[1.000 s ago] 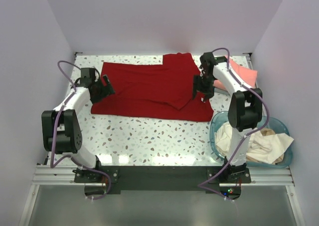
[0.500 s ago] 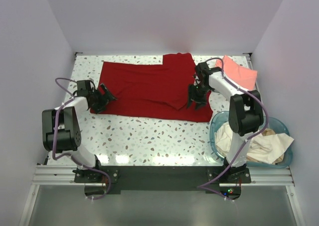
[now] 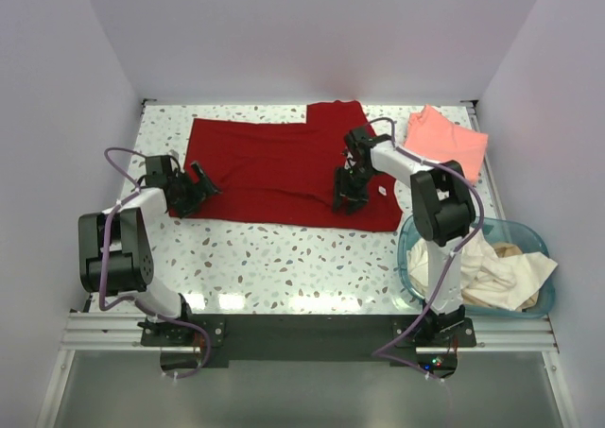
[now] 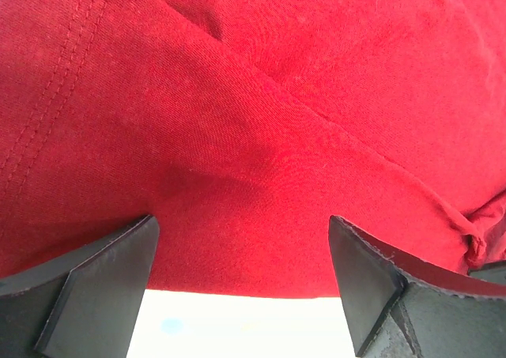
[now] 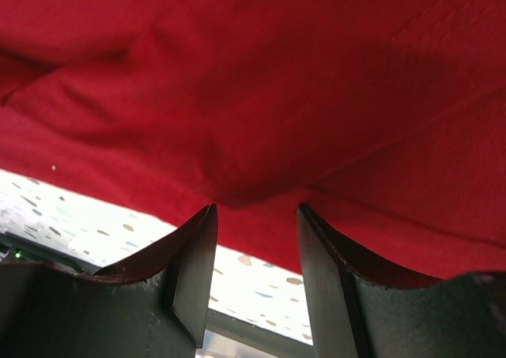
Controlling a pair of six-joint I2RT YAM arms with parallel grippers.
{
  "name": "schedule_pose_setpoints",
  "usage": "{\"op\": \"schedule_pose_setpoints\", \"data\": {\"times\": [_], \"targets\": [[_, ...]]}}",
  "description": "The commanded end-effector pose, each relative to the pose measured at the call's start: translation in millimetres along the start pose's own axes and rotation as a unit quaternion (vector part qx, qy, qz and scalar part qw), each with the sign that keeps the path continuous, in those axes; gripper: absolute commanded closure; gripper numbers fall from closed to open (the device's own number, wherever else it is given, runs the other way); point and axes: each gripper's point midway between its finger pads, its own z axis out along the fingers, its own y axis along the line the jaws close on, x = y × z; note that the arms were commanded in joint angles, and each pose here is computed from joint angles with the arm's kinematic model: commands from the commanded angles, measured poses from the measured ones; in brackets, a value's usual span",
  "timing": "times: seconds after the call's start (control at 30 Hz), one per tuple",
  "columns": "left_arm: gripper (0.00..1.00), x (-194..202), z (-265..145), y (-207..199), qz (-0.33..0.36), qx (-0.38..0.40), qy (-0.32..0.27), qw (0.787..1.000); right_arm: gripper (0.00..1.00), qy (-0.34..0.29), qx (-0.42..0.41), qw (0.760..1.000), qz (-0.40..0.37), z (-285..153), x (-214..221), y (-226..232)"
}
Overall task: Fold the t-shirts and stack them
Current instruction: Fold the tshirt
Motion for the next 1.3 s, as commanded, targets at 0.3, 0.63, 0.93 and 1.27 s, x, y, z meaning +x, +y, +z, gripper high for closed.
{"op": "schedule_pose_setpoints", "data": {"times": [0.3,0.63,0.93,1.27], "targets": [[0.05,26,-3,30,0.007,-0.049,0.039,0.998,0.59,-0.022,-0.04,0.999,-0.003,2,-30,28],[0.05,26,-3,32,0.012,-0.053,0.041,0.998,0.78,-0.02,-0.043,0.999,-0.008,2,-36,39],[0.05,30,-1,35,0.015,-0.057,0.049,0.997,1.0,-0.054,-0.049,0.997,-0.017,-15,-65,58],[0.06,39,-2,38,0.009,-0.058,0.059,0.997,0.98,-0.071,-0.062,0.995,-0.013,-2,-104,76]]}}
